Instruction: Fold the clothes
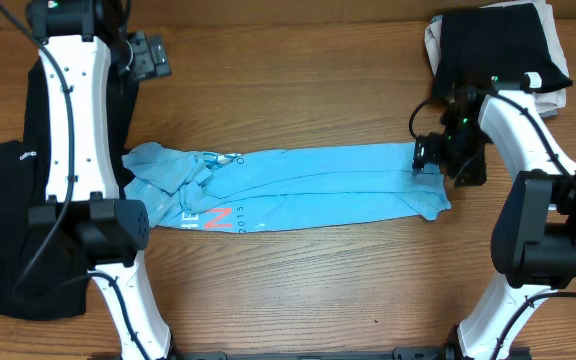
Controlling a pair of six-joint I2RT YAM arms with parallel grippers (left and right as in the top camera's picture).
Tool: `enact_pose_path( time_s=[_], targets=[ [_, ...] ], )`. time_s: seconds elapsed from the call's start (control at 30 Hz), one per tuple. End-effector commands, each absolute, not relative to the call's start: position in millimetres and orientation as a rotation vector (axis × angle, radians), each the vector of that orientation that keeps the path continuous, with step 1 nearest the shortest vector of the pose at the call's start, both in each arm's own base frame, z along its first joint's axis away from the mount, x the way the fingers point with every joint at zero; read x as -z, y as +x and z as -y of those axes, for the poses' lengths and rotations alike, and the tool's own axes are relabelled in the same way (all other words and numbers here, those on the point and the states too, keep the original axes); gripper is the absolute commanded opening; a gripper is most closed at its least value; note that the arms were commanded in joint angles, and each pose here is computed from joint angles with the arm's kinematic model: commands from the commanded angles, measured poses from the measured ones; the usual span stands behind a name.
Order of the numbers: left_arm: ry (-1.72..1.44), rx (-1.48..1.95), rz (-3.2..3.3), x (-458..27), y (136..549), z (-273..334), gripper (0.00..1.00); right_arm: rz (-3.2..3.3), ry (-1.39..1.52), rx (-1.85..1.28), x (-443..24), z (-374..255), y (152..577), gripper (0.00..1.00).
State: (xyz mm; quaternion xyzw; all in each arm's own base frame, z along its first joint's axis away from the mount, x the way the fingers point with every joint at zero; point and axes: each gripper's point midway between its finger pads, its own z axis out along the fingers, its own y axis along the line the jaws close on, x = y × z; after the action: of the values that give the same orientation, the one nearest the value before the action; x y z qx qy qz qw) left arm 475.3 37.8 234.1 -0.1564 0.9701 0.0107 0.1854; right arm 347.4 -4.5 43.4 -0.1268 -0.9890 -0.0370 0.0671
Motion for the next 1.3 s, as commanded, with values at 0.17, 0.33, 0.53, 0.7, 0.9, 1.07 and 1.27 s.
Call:
enact_pose_path(
  time_s=[0.17, 0.33, 0.53, 0.7, 0.9, 1.07, 1.27],
  targets=[
    [-0.372, 0.069, -2.738, -236, 479, -22, 1.0, 3.008, -0.44, 0.105, 6, 8, 337, 0.8],
    [-0.365, 0.069, -2.726, -237, 481, -21, 1.0, 3.038, -0.443, 0.102, 24, 9, 335, 0.73],
    [-0.365, 0.072, -2.729, -236, 481, -21, 1.0, 3.012, -0.486, 0.212, 24, -4, 334, 0.18],
    [-0.365, 0.073, -2.73, -236, 481, -20, 1.0, 3.012, -0.518, 0.3, 17, -6, 342, 0.04],
    [-0.366, 0.067, -2.729, -236, 481, -22, 1.0, 2.997, -0.692, 0.31, -16, 36, 357, 0.04],
    [-0.366, 0.068, -2.721, -237, 482, -22, 1.0, 2.97, -0.845, 0.317, -51, 83, 358, 0.04],
    [-0.376, 0.056, -2.716, -237, 483, -26, 1.0, 3.029, -0.855, 0.394, -85, 92, 363, 0.04]
  ],
)
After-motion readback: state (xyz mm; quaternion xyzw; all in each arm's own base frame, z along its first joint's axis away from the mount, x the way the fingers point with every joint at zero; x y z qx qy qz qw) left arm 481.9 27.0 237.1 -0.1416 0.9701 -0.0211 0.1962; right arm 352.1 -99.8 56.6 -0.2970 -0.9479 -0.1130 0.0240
